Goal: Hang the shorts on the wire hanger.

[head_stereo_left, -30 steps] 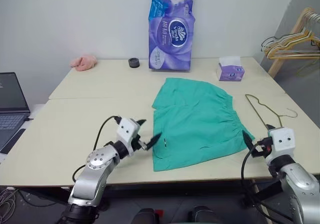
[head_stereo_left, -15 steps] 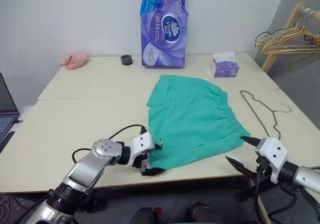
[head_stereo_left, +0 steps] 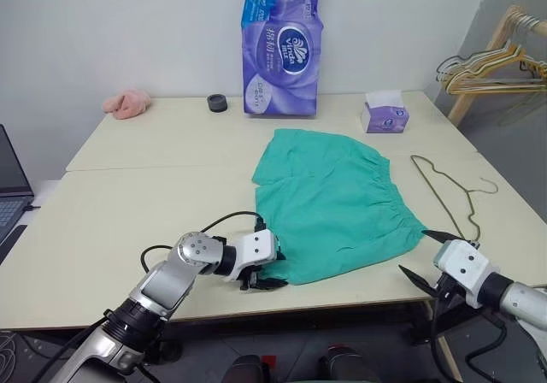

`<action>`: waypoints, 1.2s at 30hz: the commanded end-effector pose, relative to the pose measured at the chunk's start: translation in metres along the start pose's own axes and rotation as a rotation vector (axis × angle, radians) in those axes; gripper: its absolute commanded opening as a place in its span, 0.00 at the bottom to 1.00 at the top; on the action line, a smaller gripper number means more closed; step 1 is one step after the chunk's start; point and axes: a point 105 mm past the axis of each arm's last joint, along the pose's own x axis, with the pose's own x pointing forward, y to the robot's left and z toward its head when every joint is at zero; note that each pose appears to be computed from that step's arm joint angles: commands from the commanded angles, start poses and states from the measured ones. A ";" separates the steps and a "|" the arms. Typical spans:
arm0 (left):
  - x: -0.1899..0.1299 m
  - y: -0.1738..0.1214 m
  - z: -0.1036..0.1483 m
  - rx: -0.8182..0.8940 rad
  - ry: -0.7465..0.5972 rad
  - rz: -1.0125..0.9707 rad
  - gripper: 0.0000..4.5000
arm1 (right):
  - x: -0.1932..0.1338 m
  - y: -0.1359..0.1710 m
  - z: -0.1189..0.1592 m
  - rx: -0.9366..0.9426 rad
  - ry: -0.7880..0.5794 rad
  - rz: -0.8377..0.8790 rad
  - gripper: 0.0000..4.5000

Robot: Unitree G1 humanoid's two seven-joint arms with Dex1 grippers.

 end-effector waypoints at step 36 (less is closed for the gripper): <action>-0.062 -0.016 -0.016 -0.108 0.032 -0.081 0.00 | 0.068 -0.037 0.010 -0.596 -0.059 0.407 0.00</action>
